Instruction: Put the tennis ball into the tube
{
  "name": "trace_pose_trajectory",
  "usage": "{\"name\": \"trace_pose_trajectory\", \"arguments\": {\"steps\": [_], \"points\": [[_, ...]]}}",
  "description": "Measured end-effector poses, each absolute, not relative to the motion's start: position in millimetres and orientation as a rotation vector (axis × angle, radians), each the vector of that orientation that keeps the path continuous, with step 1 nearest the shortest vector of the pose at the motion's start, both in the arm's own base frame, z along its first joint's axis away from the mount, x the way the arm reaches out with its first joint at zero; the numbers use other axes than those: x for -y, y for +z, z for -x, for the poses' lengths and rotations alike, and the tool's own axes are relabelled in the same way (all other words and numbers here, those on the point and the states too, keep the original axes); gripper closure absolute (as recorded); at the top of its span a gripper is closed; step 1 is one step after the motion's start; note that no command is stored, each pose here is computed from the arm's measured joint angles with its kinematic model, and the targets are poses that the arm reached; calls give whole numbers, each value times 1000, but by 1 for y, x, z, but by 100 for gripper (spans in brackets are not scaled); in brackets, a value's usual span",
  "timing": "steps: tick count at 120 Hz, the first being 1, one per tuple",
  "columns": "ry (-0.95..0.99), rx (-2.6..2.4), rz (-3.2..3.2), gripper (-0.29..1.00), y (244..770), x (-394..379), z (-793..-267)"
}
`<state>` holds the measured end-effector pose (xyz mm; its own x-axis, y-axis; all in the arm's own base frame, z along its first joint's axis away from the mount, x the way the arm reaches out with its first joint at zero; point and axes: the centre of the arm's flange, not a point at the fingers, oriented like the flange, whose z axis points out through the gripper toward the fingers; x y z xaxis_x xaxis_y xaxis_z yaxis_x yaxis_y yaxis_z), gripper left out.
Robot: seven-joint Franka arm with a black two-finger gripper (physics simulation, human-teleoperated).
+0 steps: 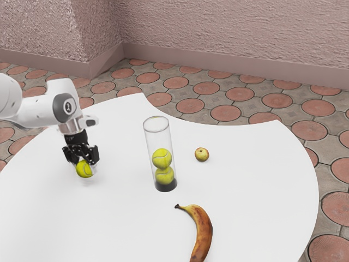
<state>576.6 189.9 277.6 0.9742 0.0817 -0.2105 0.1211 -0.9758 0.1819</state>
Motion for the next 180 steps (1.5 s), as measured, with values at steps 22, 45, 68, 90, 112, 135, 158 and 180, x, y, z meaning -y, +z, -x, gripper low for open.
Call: {"name": "trace_pose_trajectory", "arguments": {"steps": [22,45,68,90,112,135,158,180], "points": [[-43,44,-2991,29,408,-119,-583],[186,280,-3013,28,497,-40,-611],[290,498,-3019,28,537,32,-622],[289,561,-3008,28,539,63,-623],[278,588,-3000,28,537,84,-620],[222,545,-2991,28,511,75,-634],[230,559,-3013,14,510,74,-641],[244,571,-3022,6,517,77,-639]]}}
